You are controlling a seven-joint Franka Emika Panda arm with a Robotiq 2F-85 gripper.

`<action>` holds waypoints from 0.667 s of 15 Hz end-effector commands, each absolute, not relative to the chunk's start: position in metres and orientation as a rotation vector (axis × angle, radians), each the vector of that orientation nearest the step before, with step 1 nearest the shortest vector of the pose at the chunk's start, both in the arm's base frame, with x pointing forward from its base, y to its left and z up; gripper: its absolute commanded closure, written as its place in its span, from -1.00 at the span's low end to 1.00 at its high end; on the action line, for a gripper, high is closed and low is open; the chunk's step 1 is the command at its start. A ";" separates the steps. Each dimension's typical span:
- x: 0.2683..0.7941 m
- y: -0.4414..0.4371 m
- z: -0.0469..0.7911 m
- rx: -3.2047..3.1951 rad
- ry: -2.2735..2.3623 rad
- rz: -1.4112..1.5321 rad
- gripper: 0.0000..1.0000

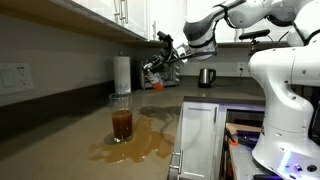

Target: Pour the contents from the can into the glass cup then put the can on the table

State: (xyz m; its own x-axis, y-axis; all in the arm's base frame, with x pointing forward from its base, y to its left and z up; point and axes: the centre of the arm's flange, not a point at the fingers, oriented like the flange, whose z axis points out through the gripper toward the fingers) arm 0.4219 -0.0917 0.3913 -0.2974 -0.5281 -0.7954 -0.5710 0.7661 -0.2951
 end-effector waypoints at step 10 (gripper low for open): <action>0.421 -0.131 0.393 -0.651 1.911 0.177 0.50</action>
